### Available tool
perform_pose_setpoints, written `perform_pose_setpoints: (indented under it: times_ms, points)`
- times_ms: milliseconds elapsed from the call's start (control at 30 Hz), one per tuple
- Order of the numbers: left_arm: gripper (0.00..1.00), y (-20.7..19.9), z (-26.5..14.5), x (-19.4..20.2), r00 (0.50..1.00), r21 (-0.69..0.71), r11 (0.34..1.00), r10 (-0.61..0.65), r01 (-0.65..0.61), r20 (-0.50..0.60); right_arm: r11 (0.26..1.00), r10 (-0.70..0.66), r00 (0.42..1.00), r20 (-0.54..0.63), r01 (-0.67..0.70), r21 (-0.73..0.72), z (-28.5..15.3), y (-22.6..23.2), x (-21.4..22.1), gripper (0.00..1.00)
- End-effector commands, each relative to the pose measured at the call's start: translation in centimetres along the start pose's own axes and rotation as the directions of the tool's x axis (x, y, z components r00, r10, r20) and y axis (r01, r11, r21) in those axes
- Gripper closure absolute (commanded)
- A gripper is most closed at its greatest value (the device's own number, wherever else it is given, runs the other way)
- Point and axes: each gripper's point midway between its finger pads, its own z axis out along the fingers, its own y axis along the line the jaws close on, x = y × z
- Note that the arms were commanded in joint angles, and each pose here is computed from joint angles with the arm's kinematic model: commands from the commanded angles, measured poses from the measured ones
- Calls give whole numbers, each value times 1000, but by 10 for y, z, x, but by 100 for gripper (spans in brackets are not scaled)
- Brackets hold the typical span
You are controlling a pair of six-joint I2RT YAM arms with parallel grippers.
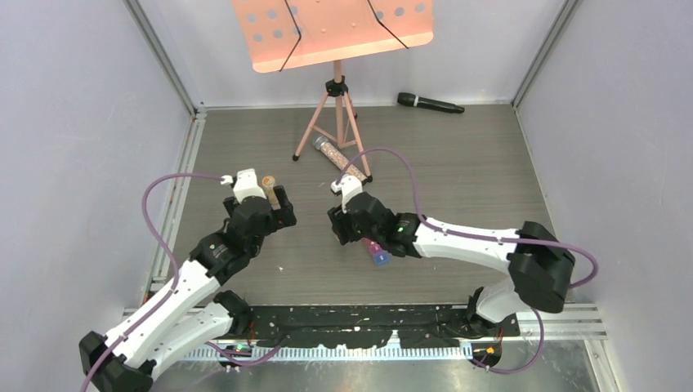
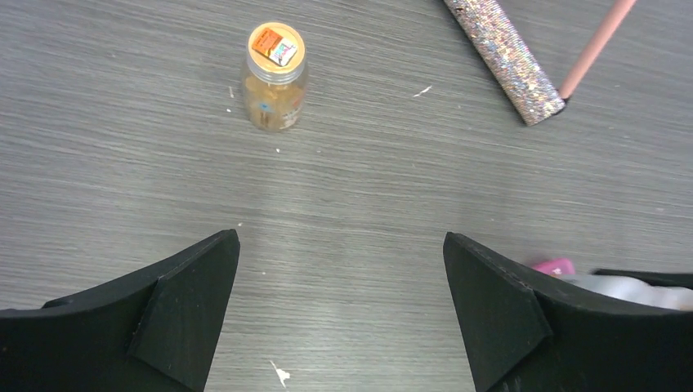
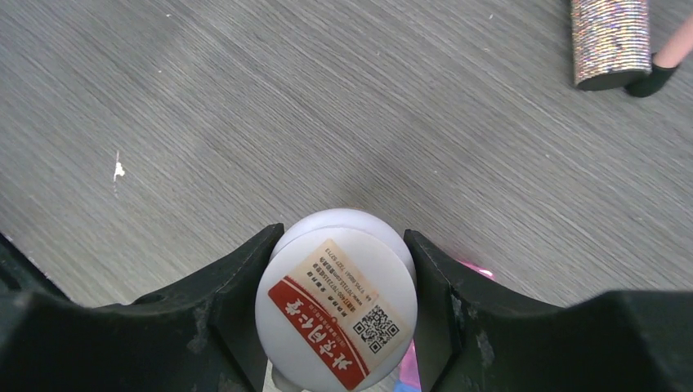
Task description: Sort the pills into containers
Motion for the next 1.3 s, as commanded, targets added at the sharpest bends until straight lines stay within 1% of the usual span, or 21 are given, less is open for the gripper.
perform_pose_setpoints:
  times_ms: [0, 167, 367, 500, 567, 600, 633, 667, 700, 733, 800, 833, 867, 900, 967, 1000, 1033, 1067, 1100, 1200, 1267]
  points:
    - [1, -7, -11, 5, 993, 105, 988, -105, 110, -49, 999, 33, 992, 122, -35, 17, 18, 16, -23, 68]
    - [1, -2, -14, 6, 991, 111, 987, -113, 120, -69, 998, 52, 992, 118, -56, 32, 39, 24, -8, 68]
    - [1, -5, -11, 14, 988, 129, 984, -110, 124, -113, 997, 50, 996, 77, -55, 60, 59, 22, 13, 66]
    - [1, -5, -10, 15, 986, 136, 982, -117, 133, -117, 996, 47, 997, 55, -51, 70, 64, 21, 22, 62]
    - [1, -5, -9, 16, 986, 136, 981, -120, 136, -120, 996, 52, 998, 41, -54, 67, 64, 22, 24, 53]
    - [1, -5, -9, 16, 985, 137, 981, -121, 137, -121, 997, 50, 999, 18, -51, 62, 64, 23, 28, 44]
    - [1, -5, -9, 16, 985, 137, 981, -123, 139, -121, 997, 55, 998, 17, -56, 59, 63, 25, 26, 40]
    - [1, -5, -9, 16, 985, 136, 981, -122, 139, -124, 997, 64, 998, 4, -64, 46, 61, 27, 27, 30]
    - [1, -5, -9, 16, 984, 137, 981, -122, 140, -127, 997, 72, 997, 12, -72, 34, 57, 29, 22, 25]
    - [1, -5, -9, 17, 984, 138, 980, -123, 141, -130, 997, 81, 997, 7, -81, 18, 54, 32, 21, 18]
    - [1, -6, -9, 17, 983, 144, 979, -124, 144, -136, 996, 90, 996, 12, -90, -12, 42, 37, 10, 10]
    - [1, -8, -9, 17, 983, 149, 978, -125, 145, -137, 995, 92, 995, 27, -92, -32, 36, 41, -1, 8]
    - [1, -8, -9, 16, 982, 152, 977, -126, 147, -138, 996, 84, 996, 5, -84, -28, 32, 40, 0, 5]
    - [1, -10, -9, 15, 983, 157, 976, -127, 148, -136, 995, 87, 996, 21, -86, -47, 25, 43, -12, 3]
    - [1, -12, -9, 12, 983, 165, 975, -128, 150, -134, 994, 80, 997, -4, -80, -80, 13, 45, -19, 2]
    - [1, -13, -9, 11, 982, 167, 974, -129, 151, -134, 991, 88, 996, -2, -88, -101, 9, 48, -26, 2]
    - [1, -14, -9, 9, 982, 172, 973, -132, 154, -133, 986, 104, 994, -36, -108, -127, 5, 48, -25, 1]
    - [2, -16, -9, 8, 982, 179, 971, -135, 158, -135, 982, 116, 993, -39, -120, -147, 1, 49, -30, 1]
    - [5, -18, -9, 7, 981, 186, 969, -140, 165, -138, 975, 136, 989, -61, -144, -171, -1, 48, -30, 2]
    - [14, -31, -10, 7, 972, 229, 953, -162, 199, -170, 961, 178, 982, -62, -187, -204, -12, 42, -35, 3]
    - [22, -41, -9, 9, 963, 259, 938, -179, 229, -200, 950, 214, 975, -57, -221, -220, -19, 37, -40, 7]
